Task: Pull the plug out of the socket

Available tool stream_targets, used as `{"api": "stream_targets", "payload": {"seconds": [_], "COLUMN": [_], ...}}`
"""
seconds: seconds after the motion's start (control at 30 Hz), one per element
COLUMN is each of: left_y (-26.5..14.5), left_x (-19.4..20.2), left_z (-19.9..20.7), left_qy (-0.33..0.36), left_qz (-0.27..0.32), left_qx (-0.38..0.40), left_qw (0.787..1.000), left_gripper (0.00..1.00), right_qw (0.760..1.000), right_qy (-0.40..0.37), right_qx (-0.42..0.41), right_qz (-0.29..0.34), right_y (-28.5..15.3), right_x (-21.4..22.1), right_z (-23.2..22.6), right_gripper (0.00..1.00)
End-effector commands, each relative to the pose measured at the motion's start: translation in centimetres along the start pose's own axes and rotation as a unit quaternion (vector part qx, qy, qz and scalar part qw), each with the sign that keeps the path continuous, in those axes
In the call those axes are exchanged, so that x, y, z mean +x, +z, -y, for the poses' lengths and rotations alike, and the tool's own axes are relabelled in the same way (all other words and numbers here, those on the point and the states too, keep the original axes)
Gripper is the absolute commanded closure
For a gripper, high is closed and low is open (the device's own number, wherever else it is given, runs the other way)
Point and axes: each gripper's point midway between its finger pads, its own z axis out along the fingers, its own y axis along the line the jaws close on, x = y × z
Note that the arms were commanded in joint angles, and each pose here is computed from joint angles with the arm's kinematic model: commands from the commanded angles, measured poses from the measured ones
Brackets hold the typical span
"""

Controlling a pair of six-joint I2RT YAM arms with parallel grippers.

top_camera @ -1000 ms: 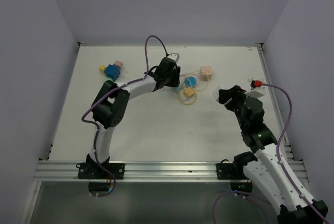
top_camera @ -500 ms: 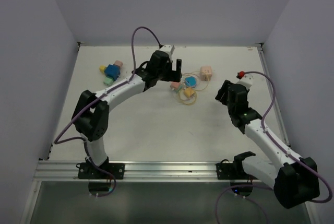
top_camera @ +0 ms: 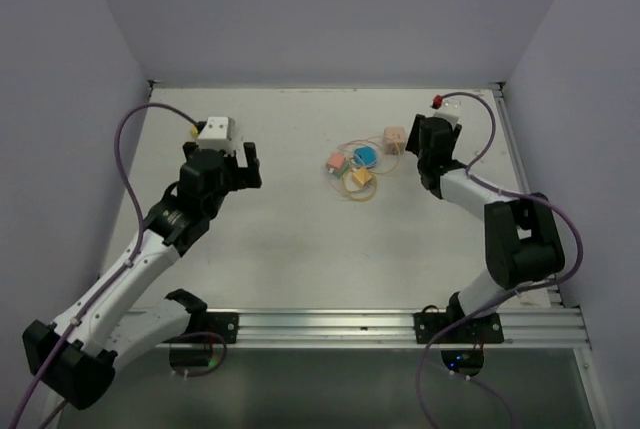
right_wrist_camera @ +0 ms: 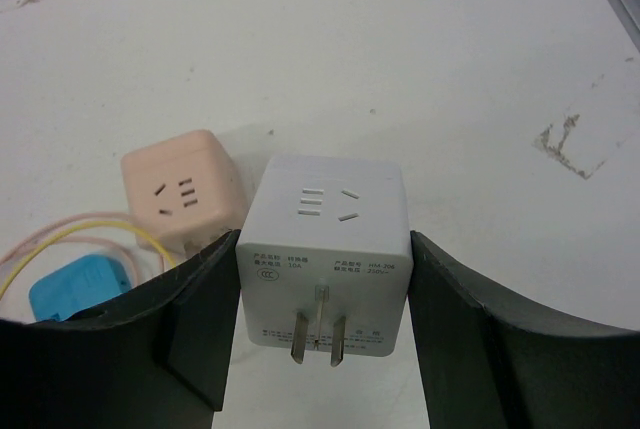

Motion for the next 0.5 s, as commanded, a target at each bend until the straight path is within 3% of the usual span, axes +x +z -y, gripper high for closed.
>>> {"api": "stream_targets", "payload": {"seconds": [0.0,0.2,0.47], "left_y": [-2.6,-6.6,-6.1], "left_x": [2.4,0.6,0.9], "left_z": [-4.8,-8.3,-7.8], "left_qy": [0.024,-0.018,-0.013], "left_qz": [0.038,0.138,0.124], "left_qx": [-0.071,-0.121,-0.114], "left_qw": [0.996,0.983,0.986], "left_gripper": [0.0,0.0,0.0], "right_qw": [0.997,0.996,0.997], "right_qy": [-0.008,-0.046,-0.069], "right_qx": [0.001,-0.018,-0.041], "right_qz": [0.083,0.071,0.015], "right_y": [3.0,7.2,9.3], "right_x": [-6.0,-5.1,-1.8], "right_z": [-1.1,-2.1,-2.7], "right_gripper": [1.0,1.0,1.0]}}
